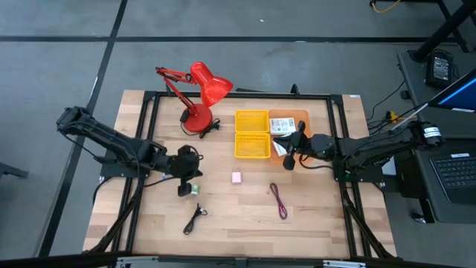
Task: Pick and place items into bin
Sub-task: Put the black charger cable into the top yellow bin
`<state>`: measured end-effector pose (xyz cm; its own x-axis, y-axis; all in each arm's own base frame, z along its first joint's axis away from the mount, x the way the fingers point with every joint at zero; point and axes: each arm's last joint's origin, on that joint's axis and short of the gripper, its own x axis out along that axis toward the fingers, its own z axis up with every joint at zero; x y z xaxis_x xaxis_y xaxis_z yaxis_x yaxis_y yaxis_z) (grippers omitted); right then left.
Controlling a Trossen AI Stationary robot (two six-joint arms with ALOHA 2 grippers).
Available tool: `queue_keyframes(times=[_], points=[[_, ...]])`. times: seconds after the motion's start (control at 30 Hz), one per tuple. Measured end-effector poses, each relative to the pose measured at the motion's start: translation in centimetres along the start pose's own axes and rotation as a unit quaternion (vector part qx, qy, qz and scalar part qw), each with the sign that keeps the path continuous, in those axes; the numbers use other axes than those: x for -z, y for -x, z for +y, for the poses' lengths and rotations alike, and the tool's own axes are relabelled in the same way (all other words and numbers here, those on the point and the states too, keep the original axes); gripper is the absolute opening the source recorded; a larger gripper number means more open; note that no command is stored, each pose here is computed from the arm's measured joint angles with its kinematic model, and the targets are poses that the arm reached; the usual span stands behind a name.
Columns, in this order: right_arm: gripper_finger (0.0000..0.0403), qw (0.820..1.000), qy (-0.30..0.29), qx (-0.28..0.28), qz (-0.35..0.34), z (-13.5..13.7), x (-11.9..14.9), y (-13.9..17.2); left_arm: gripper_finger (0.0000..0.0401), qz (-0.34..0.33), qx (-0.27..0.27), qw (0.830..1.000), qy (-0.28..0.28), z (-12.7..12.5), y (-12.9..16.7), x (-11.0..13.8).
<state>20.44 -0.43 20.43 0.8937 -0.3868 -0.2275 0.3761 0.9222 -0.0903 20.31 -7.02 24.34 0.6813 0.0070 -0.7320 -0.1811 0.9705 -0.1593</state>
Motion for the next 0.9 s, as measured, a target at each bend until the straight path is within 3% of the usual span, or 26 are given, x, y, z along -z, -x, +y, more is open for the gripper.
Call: queue_keyframes(times=[0.4, 0.7, 0.9], points=[[0.0009, 0.999, 0.017, 0.027, -0.002, -1.1, -0.1, -0.4, 0.0002, 0.126, 0.01, 0.986, 0.105, -5.5, -2.0, -0.2], [0.0009, 1.0, 0.014, 0.025, -0.002, -1.1, -0.1, -0.4, 0.0002, 0.174, 0.013, 0.976, 0.127, -11.9, -3.2, -1.3], [0.0009, 1.0, 0.015, -0.017, -0.003, -0.8, -0.1, -0.4, 0.0003, 0.2, -0.007, 0.97, 0.137, -15.1, -3.7, -1.0]])
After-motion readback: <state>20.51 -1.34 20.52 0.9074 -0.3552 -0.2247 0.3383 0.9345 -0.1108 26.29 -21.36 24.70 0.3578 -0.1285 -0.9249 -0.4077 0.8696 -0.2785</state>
